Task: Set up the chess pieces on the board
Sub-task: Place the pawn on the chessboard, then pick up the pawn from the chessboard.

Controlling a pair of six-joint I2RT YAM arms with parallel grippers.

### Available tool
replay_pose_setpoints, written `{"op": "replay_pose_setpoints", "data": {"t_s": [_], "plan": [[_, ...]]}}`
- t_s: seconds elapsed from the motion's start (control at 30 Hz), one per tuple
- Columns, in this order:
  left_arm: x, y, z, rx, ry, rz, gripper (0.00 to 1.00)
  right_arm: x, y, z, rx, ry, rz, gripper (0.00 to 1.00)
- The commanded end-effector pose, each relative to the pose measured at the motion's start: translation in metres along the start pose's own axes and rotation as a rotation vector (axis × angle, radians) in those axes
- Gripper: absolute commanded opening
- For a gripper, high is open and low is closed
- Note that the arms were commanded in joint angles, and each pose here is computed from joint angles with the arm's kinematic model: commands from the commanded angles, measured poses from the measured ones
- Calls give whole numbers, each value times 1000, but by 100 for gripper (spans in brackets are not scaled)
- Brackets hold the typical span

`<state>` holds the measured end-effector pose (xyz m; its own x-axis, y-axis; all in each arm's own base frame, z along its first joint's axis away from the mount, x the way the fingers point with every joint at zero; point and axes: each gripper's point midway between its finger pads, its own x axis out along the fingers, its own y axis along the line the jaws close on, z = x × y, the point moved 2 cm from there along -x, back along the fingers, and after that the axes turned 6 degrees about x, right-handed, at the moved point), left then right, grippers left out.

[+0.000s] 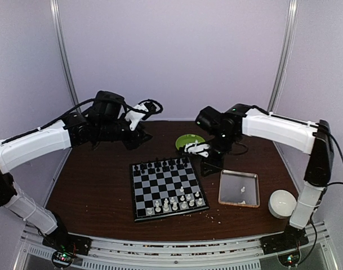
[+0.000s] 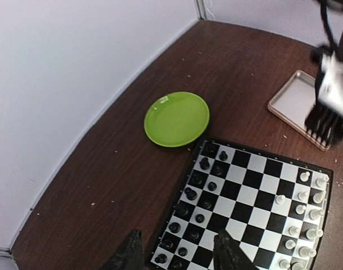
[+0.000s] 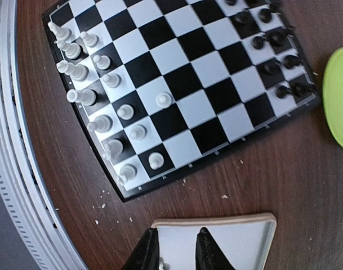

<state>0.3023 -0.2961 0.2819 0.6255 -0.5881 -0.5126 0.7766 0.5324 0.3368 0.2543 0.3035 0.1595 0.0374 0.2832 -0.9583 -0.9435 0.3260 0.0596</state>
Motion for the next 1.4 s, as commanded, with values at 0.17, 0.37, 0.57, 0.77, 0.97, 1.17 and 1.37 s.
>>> {"op": "replay_pose_setpoints", "data": {"t_s": [0.17, 0.37, 0.57, 0.77, 0.97, 1.17, 1.37], "plan": [[55, -67, -19, -22, 173, -372, 40, -62, -35, -78, 215, -314, -62, 27], [77, -98, -22, 0, 260, -463, 40, -69, -41, -105, 297, -486, -82, 33], [100, -131, -28, 7, 315, -524, 40, -80, -53, -116, 329, -533, -140, 35], [126, -160, -42, 52, 403, -547, 40, -78, -53, -119, 332, -537, -117, 36], [143, -168, -62, 69, 475, -537, 40, -77, -52, -119, 321, -528, -109, 36], [153, -175, -77, 66, 512, -544, 39, -77, -52, -121, 313, -519, -114, 36], [163, -176, -87, 70, 540, -530, 32, -74, -52, -122, 306, -504, -115, 36]]}}
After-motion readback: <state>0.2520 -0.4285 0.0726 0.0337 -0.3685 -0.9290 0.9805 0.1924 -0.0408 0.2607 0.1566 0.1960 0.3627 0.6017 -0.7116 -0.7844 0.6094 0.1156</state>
